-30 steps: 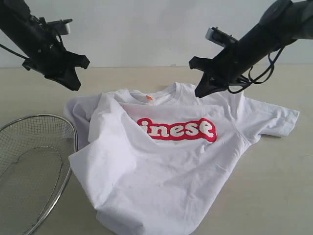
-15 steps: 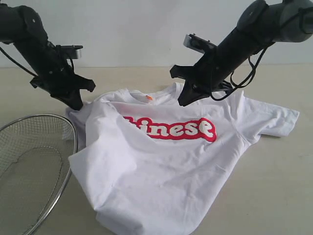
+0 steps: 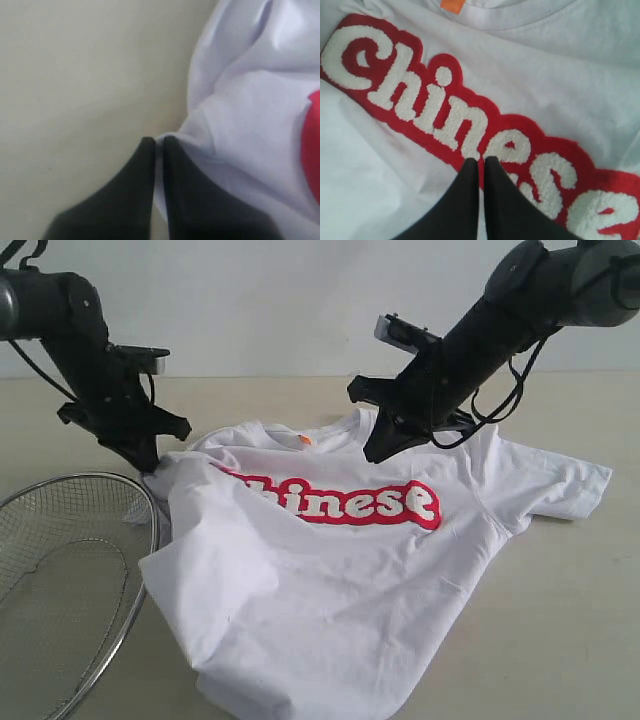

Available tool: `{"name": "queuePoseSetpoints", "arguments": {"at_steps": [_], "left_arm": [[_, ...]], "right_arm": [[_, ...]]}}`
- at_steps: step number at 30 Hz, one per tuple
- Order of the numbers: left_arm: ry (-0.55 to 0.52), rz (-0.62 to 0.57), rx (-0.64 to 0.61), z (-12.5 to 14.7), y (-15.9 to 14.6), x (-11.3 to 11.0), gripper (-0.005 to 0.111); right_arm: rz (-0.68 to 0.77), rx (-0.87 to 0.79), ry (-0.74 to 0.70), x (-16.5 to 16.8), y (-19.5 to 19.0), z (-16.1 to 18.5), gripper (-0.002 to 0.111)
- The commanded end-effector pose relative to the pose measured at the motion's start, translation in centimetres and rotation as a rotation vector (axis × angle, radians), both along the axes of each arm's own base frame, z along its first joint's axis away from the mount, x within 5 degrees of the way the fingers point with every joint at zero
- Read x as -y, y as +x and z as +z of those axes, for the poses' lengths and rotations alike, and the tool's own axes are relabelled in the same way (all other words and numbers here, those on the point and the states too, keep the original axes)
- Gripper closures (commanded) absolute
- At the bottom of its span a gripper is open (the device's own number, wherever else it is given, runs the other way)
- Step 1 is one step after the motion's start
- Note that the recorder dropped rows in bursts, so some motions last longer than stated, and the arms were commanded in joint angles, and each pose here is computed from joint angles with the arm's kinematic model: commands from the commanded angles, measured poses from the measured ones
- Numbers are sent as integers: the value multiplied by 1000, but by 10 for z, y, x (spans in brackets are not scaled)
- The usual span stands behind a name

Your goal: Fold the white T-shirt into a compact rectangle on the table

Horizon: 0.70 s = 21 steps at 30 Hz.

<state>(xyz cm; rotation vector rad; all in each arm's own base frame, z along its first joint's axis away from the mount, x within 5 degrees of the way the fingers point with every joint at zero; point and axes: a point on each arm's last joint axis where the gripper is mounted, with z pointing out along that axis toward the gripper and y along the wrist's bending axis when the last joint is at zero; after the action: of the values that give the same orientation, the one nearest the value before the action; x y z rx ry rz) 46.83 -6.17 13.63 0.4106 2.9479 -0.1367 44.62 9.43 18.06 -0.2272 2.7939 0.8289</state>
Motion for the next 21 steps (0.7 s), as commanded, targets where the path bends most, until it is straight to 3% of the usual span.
{"name": "queuePoseSetpoints", "arguments": {"at_steps": [1,5,10,21], "left_arm": [[22,4,51,17,9,0,102],[-50,17,76,46,17,6,102],[-245,-98,148,70,22,31,102],[-241,-159,66,22,23,65,102]], "right_arm": [[9,-2,-3,0,-2,3,108],[3,9,-7,0,-1,3,108],[2,16,-9,0,0,3,108],[-10,10,8,-1,0,4,108]]}}
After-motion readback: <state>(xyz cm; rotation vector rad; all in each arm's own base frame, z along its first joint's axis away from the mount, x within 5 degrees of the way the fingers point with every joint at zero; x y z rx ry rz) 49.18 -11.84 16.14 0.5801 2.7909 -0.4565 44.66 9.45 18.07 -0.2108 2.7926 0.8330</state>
